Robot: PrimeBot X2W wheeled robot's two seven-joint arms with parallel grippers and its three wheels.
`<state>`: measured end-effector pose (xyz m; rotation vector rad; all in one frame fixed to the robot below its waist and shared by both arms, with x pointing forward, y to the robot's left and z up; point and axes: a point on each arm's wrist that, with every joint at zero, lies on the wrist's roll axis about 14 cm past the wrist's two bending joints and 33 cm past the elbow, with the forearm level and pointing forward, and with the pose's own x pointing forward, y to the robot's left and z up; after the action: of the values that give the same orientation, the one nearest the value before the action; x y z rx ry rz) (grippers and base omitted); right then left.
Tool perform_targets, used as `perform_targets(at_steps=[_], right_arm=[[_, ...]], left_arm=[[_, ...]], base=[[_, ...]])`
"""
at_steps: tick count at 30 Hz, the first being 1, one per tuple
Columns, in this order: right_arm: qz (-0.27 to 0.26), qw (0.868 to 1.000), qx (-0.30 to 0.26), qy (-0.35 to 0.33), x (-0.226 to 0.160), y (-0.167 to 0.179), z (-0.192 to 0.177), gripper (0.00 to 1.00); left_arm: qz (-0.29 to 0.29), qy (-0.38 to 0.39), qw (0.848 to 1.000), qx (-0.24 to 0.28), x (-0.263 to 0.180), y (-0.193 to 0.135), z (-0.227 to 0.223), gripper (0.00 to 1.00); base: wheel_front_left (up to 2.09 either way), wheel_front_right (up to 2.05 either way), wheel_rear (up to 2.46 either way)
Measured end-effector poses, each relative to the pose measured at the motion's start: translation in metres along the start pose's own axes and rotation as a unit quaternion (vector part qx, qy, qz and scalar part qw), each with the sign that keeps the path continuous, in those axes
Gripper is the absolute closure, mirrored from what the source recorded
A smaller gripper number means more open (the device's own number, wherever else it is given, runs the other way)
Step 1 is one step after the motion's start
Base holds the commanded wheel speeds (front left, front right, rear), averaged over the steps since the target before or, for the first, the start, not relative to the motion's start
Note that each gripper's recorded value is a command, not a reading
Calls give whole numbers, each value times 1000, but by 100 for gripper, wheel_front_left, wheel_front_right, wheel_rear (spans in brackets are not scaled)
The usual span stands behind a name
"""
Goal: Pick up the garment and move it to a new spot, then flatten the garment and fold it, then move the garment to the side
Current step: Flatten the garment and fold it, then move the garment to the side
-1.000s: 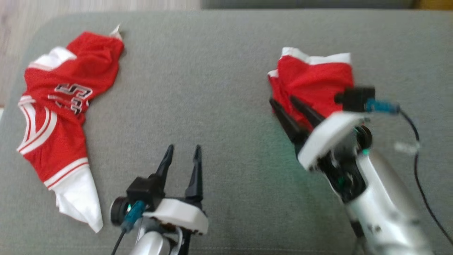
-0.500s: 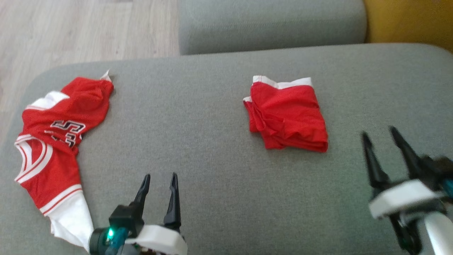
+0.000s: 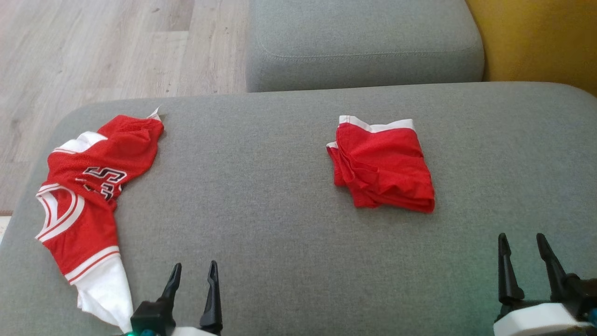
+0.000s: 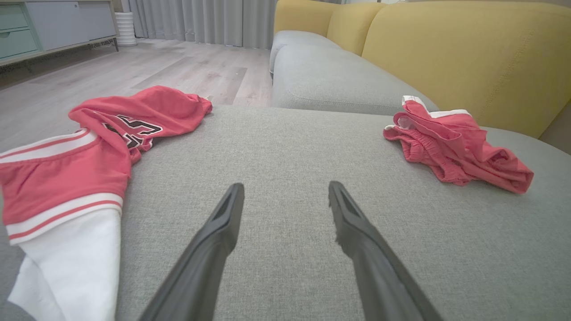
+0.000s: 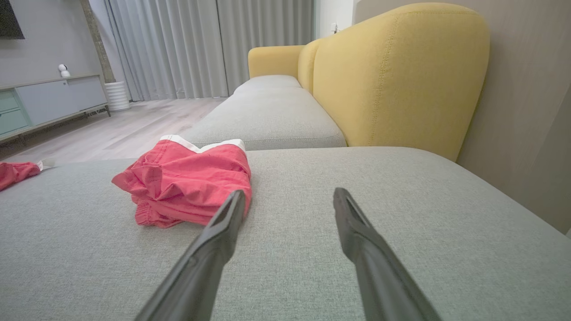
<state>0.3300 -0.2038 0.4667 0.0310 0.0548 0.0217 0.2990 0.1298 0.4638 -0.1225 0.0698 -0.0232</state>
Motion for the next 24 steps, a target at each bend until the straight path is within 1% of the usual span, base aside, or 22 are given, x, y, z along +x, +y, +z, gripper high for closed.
perform_targets(at_steps=[13,16,17,20,23,24], right_arm=[[19,1000,5,8,5,14,-6,0],[24,999,31,5,14,20,-1,0],[24,999,31,5,14,20,-1,0],[39,997,61,6,42,26,18,0],[55,996,67,35,77,26,34,0],[59,994,78,52,89,26,36,0]], left_arm=[[7,0,1000,1,-1,4,0,0],[10,4,1000,0,0,5,-2,0],[10,4,1000,0,0,5,-2,0],[11,9,1000,-2,2,5,-4,0],[6,13,1000,-6,9,1,-4,0],[4,12,1000,-8,13,-1,-3,0]], base=[[0,0,0],[0,0,0],[0,0,0],[0,0,0],[0,0,0],[0,0,0]])
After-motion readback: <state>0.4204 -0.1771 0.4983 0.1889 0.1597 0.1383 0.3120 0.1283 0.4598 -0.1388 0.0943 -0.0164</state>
